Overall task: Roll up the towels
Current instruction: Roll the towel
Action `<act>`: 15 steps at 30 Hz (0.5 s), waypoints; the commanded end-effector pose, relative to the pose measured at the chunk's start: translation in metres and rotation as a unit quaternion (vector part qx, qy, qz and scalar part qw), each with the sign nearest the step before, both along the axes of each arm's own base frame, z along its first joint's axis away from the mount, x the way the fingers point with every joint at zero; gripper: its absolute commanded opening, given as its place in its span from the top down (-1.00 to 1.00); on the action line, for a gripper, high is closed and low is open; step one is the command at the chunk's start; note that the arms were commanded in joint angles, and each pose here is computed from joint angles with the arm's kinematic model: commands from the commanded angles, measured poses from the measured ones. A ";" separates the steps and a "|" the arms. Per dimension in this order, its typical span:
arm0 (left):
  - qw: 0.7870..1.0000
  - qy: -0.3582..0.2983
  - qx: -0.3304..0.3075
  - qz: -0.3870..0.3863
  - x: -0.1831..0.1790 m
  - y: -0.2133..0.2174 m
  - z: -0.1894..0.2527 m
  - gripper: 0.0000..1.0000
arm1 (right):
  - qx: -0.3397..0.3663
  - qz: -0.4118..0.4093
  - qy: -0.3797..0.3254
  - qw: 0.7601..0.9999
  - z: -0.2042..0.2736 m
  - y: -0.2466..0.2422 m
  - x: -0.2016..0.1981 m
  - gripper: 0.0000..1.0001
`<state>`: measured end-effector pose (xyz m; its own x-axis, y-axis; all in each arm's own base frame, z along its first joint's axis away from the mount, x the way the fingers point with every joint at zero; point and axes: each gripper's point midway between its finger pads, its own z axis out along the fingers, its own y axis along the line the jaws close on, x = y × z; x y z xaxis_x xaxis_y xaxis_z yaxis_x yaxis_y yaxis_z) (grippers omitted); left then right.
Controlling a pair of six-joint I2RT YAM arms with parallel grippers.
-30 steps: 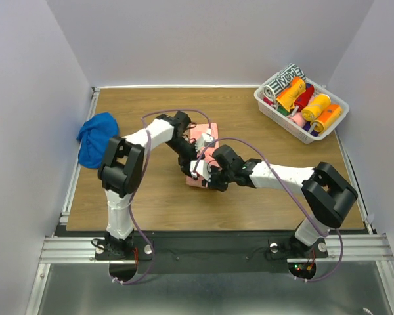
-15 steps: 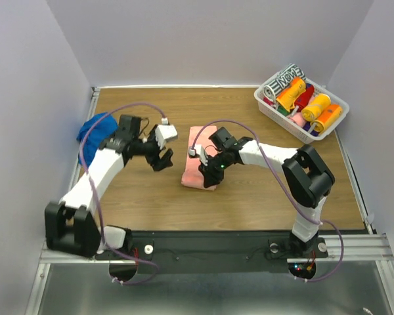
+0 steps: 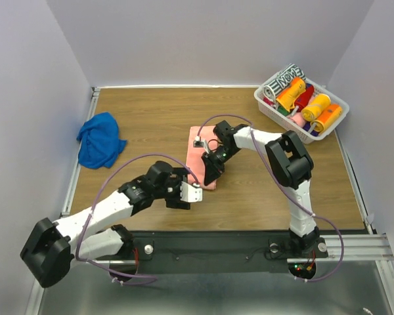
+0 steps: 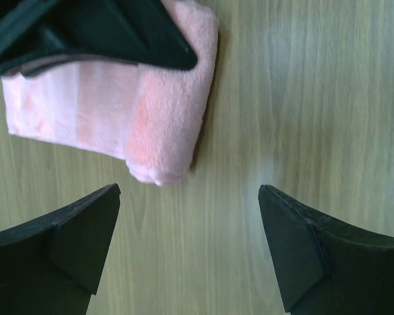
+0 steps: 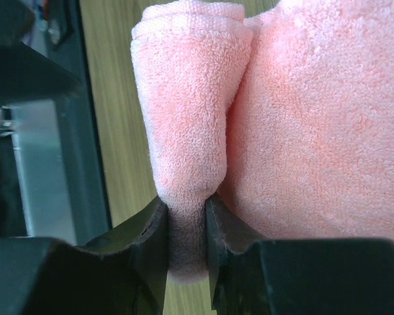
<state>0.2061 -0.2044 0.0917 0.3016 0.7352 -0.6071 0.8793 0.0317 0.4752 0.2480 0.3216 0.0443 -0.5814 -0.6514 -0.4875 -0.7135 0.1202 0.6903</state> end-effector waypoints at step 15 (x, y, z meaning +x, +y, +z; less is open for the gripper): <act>0.988 -0.131 0.039 -0.067 0.019 -0.062 -0.015 -0.97 | -0.020 0.014 0.104 0.994 -0.018 -0.009 -0.005 0.38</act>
<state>0.2145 -0.2591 0.0693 0.5172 0.7261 -0.4531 0.7577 -0.1422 0.6369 0.2476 0.3204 0.0415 -0.6653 -0.6496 -0.3680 -0.5643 0.1149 0.8175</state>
